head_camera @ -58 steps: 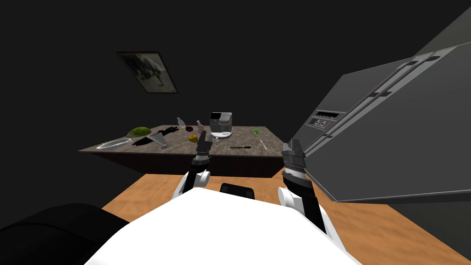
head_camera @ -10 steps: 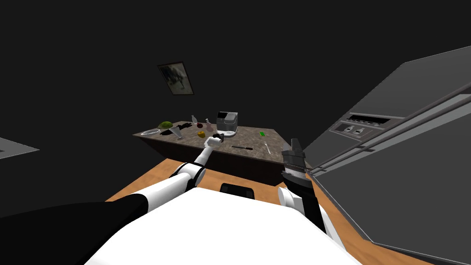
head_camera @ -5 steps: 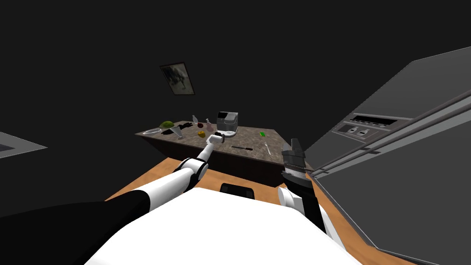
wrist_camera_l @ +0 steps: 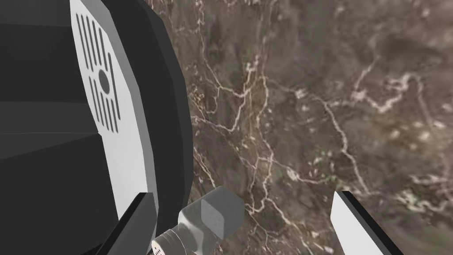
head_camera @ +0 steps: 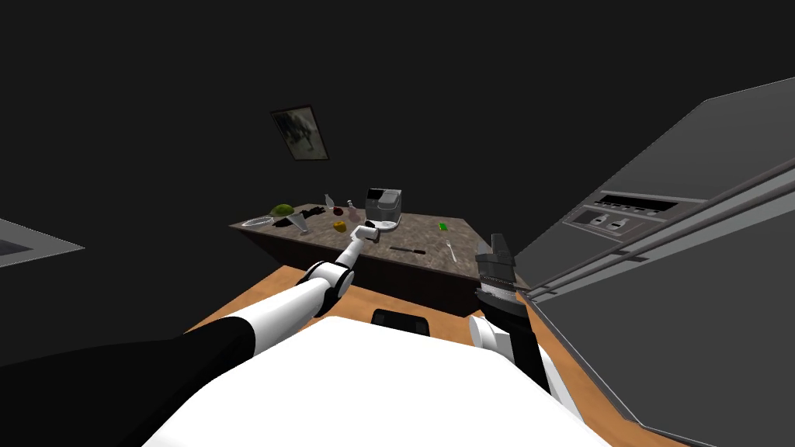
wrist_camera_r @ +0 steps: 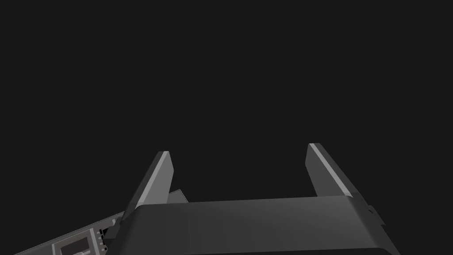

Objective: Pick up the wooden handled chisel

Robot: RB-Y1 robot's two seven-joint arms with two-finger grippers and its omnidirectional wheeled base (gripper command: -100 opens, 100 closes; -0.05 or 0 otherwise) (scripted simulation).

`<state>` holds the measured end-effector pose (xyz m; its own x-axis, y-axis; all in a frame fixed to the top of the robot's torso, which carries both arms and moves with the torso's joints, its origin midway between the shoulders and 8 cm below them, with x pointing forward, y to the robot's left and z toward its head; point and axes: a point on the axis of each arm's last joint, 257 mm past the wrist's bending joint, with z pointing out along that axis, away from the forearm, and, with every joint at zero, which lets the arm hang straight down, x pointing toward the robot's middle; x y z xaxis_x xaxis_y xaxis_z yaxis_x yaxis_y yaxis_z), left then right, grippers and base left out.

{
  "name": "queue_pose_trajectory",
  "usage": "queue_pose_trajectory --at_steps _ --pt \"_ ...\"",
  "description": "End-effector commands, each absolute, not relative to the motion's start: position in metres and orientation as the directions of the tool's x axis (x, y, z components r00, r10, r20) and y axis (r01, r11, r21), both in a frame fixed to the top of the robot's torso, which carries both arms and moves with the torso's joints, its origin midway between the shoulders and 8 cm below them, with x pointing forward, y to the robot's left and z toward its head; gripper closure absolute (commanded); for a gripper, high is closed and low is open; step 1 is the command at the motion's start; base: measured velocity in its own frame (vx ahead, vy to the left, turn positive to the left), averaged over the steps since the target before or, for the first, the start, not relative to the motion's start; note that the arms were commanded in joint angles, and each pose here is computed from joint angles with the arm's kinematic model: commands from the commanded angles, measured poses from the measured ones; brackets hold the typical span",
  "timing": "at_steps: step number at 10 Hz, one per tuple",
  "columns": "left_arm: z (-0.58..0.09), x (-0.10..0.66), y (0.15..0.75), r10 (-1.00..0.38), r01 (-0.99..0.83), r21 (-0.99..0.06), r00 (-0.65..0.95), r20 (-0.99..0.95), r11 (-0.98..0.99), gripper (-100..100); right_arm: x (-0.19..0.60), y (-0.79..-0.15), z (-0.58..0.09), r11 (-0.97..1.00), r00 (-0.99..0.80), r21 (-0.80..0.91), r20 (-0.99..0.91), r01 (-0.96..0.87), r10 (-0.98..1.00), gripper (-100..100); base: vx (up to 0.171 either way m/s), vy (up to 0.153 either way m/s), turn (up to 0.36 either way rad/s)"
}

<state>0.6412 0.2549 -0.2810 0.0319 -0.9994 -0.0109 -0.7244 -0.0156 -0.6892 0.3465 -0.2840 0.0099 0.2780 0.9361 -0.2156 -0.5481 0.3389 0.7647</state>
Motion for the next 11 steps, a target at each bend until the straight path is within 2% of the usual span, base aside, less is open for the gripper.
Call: queue_pose_trajectory --at_steps 1,5,11 --pt "-0.283 0.639 0.244 -1.000 -0.762 -0.648 0.031 -0.001 -0.023 -100 0.346 -0.284 0.010 0.339 0.278 0.765 -0.216 -0.548 0.936 0 0.012 -0.026 0.044" --pt "-0.298 0.625 0.236 -0.999 -0.824 -0.566 0.035 0.003 -0.030 -100 0.346 -0.284 0.010 0.339 0.278 0.765 -0.216 -0.548 0.936 0 0.021 -0.026 0.014" --pt "-0.314 0.594 0.202 -1.000 -0.921 -0.388 0.024 0.019 -0.029 -100 0.346 -0.284 0.010 0.339 0.278 0.765 -0.216 -0.548 0.936 0 0.029 -0.036 0.017"
